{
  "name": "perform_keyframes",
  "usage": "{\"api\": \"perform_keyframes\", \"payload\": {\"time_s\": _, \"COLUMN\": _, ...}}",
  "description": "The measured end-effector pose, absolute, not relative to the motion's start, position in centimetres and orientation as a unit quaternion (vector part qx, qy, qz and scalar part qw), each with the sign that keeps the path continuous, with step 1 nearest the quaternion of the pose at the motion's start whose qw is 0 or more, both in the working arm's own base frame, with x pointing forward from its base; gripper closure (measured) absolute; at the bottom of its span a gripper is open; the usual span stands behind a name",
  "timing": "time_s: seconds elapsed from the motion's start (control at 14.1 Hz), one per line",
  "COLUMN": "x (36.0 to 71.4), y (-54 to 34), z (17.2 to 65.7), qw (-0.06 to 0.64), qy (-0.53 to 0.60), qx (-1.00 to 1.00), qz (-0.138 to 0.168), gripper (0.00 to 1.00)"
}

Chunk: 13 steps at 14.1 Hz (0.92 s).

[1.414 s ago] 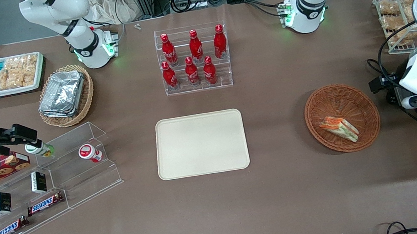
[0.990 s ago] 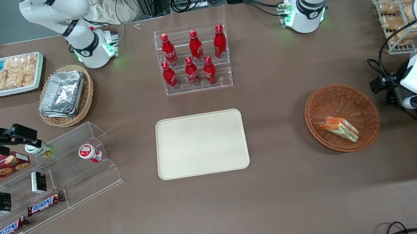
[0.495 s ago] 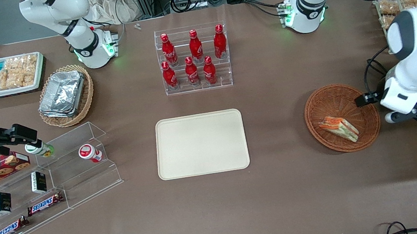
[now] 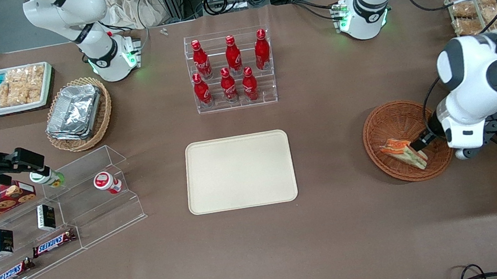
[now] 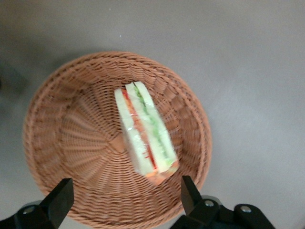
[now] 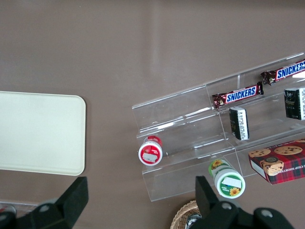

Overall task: Place sandwich from basket to tray
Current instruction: 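Lower the left gripper and close it on the wrapped sandwich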

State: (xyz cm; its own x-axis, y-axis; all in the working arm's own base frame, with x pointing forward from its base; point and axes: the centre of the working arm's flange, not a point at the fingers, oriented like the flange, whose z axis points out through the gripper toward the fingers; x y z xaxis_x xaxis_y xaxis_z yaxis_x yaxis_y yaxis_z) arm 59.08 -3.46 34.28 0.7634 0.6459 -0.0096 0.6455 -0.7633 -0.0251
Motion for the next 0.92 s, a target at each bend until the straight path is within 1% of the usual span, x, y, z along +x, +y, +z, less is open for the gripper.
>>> {"api": "perform_keyframes", "payload": {"time_s": 0.21, "x": 59.1, "y": -4.0, "z": 31.1, "qw": 0.011, "qy": -0.397, "qx": -0.918, "qz": 0.012, "gripper": 0.00}}
{"api": "perform_keyframes", "payload": {"time_s": 0.42, "x": 58.0, "y": -3.8, "z": 27.9, "qw": 0.005, "qy": -0.410, "qx": -0.912, "qz": 0.004, "gripper": 0.00}}
{"api": "perform_keyframes", "payload": {"time_s": 0.71, "x": 57.7, "y": -3.5, "z": 26.3, "qw": 0.000, "qy": -0.421, "qx": -0.907, "qz": -0.001, "gripper": 0.00}}
{"api": "perform_keyframes", "payload": {"time_s": 0.78, "x": 57.7, "y": -3.5, "z": 26.1, "qw": 0.000, "qy": -0.427, "qx": -0.904, "qz": -0.003, "gripper": 0.04}}
{"api": "perform_keyframes", "payload": {"time_s": 0.85, "x": 57.7, "y": -3.5, "z": 26.0, "qw": -0.001, "qy": -0.430, "qx": -0.903, "qz": -0.003, "gripper": 0.04}}
{"api": "perform_keyframes", "payload": {"time_s": 0.92, "x": 57.8, "y": -3.5, "z": 25.9, "qw": -0.001, "qy": -0.434, "qx": -0.901, "qz": -0.005, "gripper": 0.11}}
